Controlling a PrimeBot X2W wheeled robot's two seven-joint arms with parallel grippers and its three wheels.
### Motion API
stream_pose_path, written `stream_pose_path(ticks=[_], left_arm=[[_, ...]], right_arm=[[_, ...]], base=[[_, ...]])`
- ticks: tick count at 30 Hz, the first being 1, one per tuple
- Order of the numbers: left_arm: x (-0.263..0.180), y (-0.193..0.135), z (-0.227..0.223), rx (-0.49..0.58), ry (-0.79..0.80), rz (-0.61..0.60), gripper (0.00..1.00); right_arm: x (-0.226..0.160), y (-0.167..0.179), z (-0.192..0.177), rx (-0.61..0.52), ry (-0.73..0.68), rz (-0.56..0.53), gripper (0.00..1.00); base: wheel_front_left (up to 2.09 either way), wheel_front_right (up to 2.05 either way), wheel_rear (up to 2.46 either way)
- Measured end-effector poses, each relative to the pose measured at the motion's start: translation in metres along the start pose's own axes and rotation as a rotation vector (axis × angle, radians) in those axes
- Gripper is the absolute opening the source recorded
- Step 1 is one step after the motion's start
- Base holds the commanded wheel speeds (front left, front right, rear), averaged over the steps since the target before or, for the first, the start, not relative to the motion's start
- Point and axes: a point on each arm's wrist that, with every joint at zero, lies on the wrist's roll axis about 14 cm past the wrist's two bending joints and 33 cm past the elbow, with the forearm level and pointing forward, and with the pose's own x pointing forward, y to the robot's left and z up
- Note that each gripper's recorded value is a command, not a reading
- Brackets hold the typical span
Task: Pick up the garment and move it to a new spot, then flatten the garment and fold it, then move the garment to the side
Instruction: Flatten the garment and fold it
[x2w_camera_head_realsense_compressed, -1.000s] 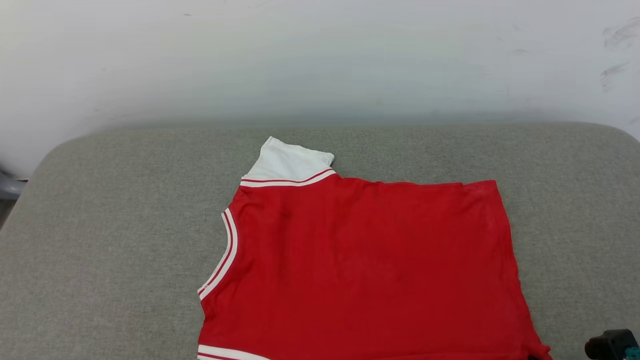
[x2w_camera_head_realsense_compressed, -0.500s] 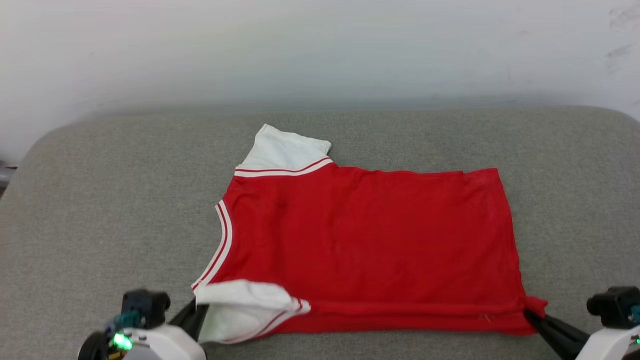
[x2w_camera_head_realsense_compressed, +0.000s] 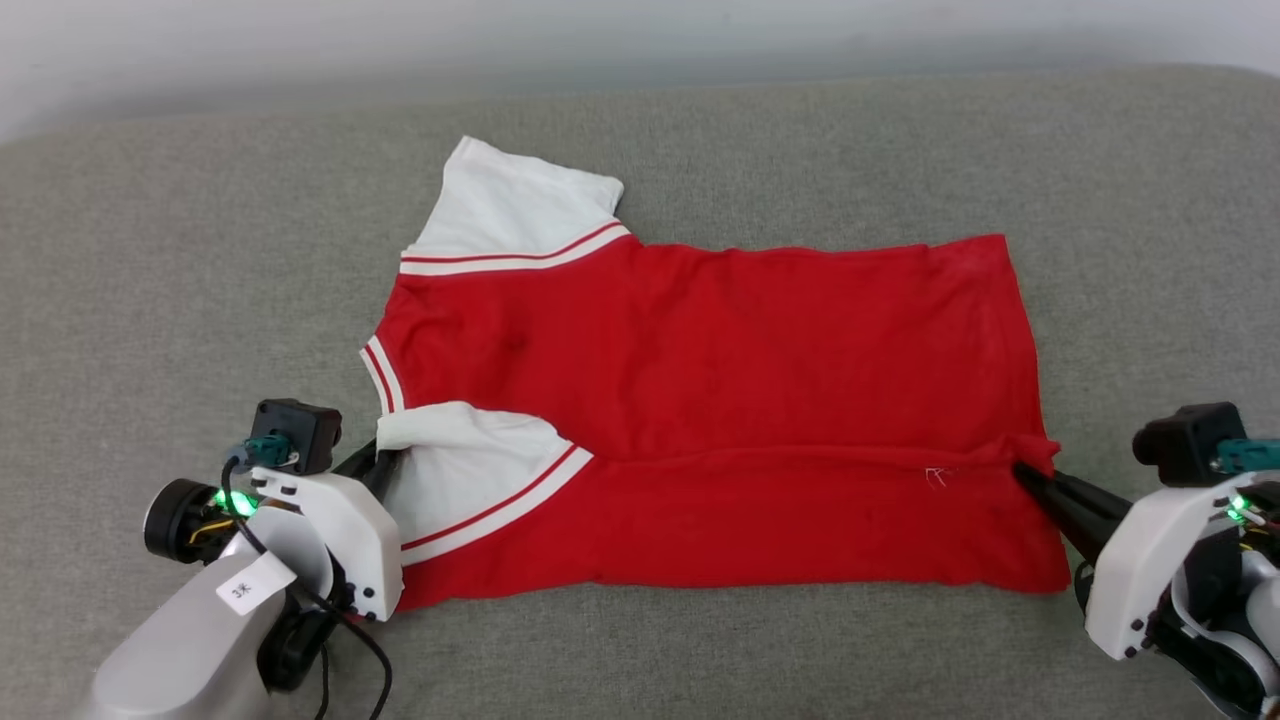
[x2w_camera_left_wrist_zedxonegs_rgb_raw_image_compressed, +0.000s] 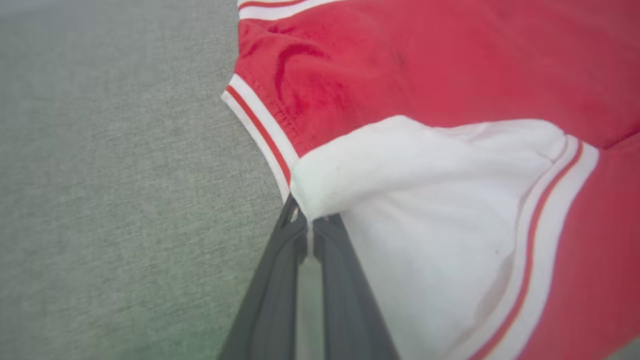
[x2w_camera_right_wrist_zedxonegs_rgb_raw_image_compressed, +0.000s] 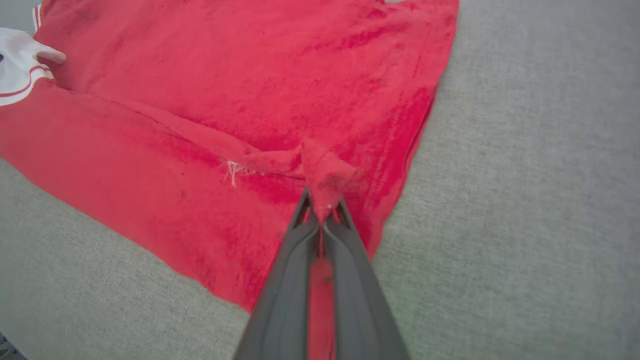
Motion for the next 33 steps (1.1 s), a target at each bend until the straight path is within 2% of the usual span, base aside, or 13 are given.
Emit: stream_pose_path(ticks=[4,10,11,12,13,14,19,23,28,33], left_arm=[[0.010,0.000,-0.019,-0.010,0.050,-0.008,0.00],[0.010,-0.001,-0.024,-0.029,0.042,-0.004,0.00],[0.009,-0.001,-0.024,-0.028,0.037,-0.003,0.47],[0.008,0.000,-0.023,-0.027,0.033,0.000,1.00],[0.007,0.000,-0.022,-0.022,0.025,0.000,1.00],[0.006,0.000,-0.019,-0.016,0.017,0.000,1.00],[-0.004,0.005,0.006,0.014,-0.055,0.012,1.00],[-0.014,0.010,0.029,0.092,-0.082,0.004,1.00],[-0.025,0.011,0.054,0.159,-0.061,-0.012,1.00],[-0.034,0.009,0.061,0.177,0.050,-0.041,1.00]], right_arm=[[0.012,-0.007,-0.020,0.014,0.060,-0.021,0.00],[0.019,-0.006,-0.033,0.035,0.064,-0.029,0.00],[0.019,-0.007,-0.032,0.040,0.051,-0.035,0.00],[0.018,-0.009,-0.030,0.046,0.037,-0.041,0.24],[0.018,-0.010,-0.028,0.052,0.024,-0.046,0.47],[0.017,-0.010,-0.025,0.051,0.005,-0.049,1.00],[0.007,-0.011,0.003,0.049,-0.125,-0.055,1.00],[-0.009,-0.012,0.017,0.046,-0.199,-0.060,1.00],[-0.022,-0.011,0.033,0.022,-0.274,-0.066,1.00],[-0.027,-0.002,0.040,0.002,-0.294,-0.057,1.00]], base=[[0.00,0.00,0.00],[0.00,0.00,0.00],[0.00,0.00,0.00],[0.00,0.00,0.00],[0.00,0.00,0.00],[0.00,0.00,0.00],[0.00,0.00,0.00],[0.00,0.00,0.00],[0.00,0.00,0.00],[0.00,0.00,0.00]])
